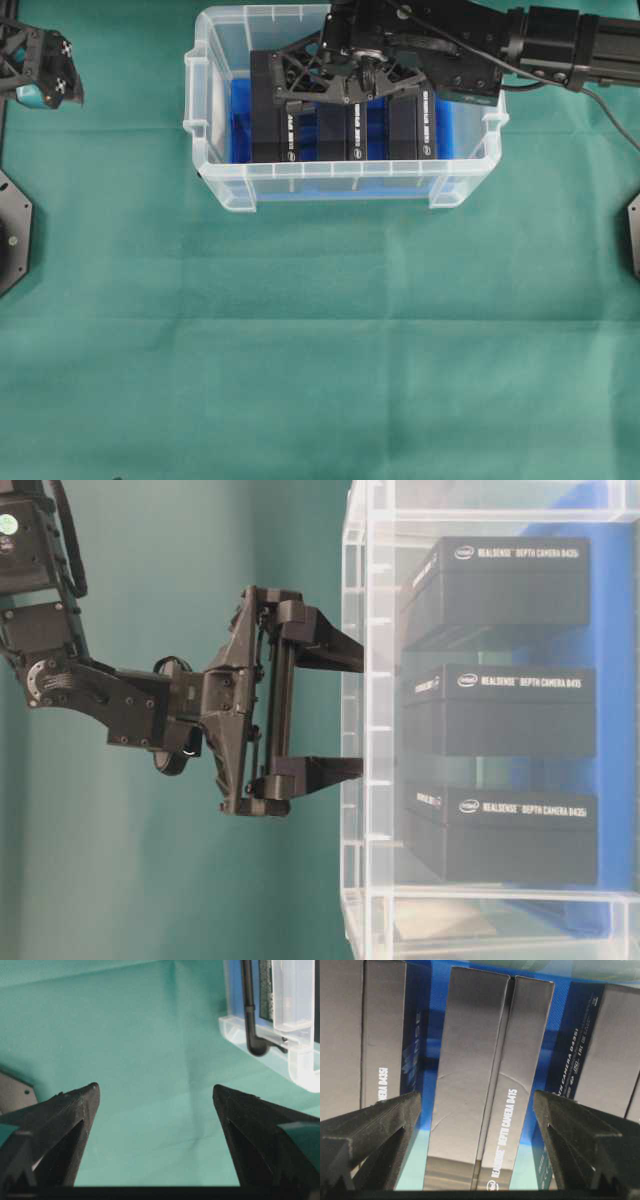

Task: Take out the box from the case.
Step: 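Lower the right gripper around the middle black boxes and close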

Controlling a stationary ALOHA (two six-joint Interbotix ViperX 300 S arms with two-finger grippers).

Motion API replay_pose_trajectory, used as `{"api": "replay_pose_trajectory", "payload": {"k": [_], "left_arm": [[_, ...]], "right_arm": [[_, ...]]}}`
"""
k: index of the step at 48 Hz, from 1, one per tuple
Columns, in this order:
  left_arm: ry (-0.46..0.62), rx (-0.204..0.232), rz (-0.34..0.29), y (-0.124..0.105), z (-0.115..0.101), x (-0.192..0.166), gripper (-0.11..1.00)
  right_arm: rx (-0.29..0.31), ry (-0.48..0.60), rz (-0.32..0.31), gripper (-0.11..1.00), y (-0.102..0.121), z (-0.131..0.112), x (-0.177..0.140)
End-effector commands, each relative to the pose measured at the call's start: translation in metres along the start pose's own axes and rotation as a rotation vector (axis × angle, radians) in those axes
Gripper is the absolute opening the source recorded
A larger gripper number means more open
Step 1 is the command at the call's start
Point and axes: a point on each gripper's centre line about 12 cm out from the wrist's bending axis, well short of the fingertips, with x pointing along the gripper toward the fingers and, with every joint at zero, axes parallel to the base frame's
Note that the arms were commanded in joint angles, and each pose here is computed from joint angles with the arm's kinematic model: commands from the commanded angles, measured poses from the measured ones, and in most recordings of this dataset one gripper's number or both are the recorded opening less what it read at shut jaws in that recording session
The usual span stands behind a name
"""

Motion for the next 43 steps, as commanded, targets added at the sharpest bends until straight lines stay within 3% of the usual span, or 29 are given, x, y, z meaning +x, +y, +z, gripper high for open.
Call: {"api": "replay_pose_trajectory", "payload": {"k": [1,43], "left_arm": [[-0.021,-0.001,-0.024,-0.004,0.004,-0.008,0.95],[-0.021,0.002,-0.024,-0.004,0.004,-0.008,0.95]], "right_arm": [[0.006,-0.01,0.025,0.95,0.0,0.005,-0.01],[0.01,-0.008,0.022,0.95,-0.004,0.006,0.01]]}}
